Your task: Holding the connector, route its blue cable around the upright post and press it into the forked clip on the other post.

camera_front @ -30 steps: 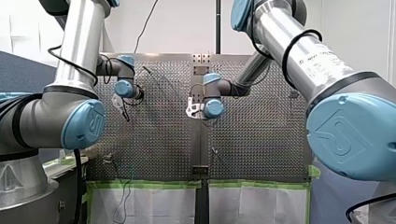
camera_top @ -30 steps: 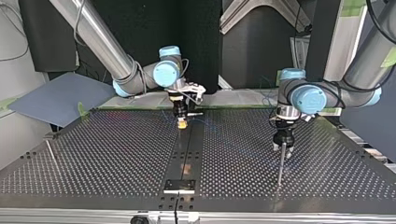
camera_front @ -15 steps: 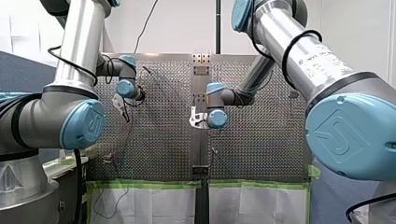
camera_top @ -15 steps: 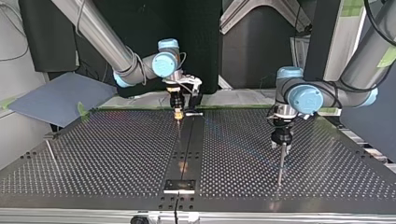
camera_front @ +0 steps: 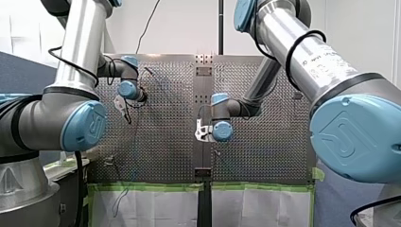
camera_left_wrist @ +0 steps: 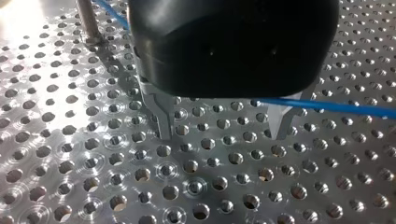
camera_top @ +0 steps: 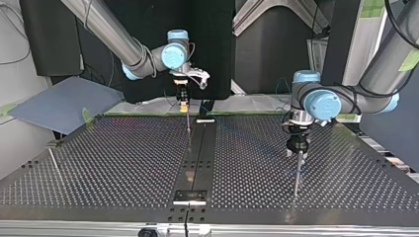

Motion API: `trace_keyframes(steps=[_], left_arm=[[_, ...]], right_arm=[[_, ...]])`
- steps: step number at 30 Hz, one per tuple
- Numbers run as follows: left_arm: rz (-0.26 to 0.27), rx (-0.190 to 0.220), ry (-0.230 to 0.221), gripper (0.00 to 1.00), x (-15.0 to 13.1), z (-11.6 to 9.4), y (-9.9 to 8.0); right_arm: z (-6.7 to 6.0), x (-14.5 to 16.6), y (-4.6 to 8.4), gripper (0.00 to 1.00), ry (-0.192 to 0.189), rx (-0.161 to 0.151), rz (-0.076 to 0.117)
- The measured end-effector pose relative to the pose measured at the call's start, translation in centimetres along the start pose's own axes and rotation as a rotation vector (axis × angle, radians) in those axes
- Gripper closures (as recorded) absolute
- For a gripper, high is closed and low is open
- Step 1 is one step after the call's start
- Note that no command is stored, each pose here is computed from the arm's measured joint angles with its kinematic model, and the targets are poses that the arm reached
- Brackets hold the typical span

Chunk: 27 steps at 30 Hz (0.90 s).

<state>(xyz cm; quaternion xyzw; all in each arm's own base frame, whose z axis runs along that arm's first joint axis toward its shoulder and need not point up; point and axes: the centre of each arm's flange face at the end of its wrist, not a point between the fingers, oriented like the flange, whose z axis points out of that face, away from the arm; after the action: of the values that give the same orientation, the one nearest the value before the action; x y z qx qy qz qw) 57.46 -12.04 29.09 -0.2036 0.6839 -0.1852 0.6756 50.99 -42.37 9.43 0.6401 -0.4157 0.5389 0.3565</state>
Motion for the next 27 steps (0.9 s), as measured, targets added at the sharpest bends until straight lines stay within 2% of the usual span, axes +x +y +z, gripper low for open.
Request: trace_keyframes(steps=[4,10,18,27], left_arm=[[0.000,0.000,0.000,0.00,0.0,0.0,0.0],[0.000,0.000,0.001,0.00,0.0,0.0,0.0],[0.000,-0.012,-0.004,0.00,0.0,0.0,0.1],[0.002,-0.037,-0.009,0.00,-0.1,-0.1,0.4]], right_arm=[[-0.6,-1.1,0.8,1.00,0.001,-0.030,0.002],[-1.6,-2.8,2.4,1.00,0.003,-0.094,0.007],[-2.7,-4.9,5.2,1.00,0.006,-0.185,0.034],[-4.6,-7.3,7.4,1.00,0.008,-0.254,0.042]])
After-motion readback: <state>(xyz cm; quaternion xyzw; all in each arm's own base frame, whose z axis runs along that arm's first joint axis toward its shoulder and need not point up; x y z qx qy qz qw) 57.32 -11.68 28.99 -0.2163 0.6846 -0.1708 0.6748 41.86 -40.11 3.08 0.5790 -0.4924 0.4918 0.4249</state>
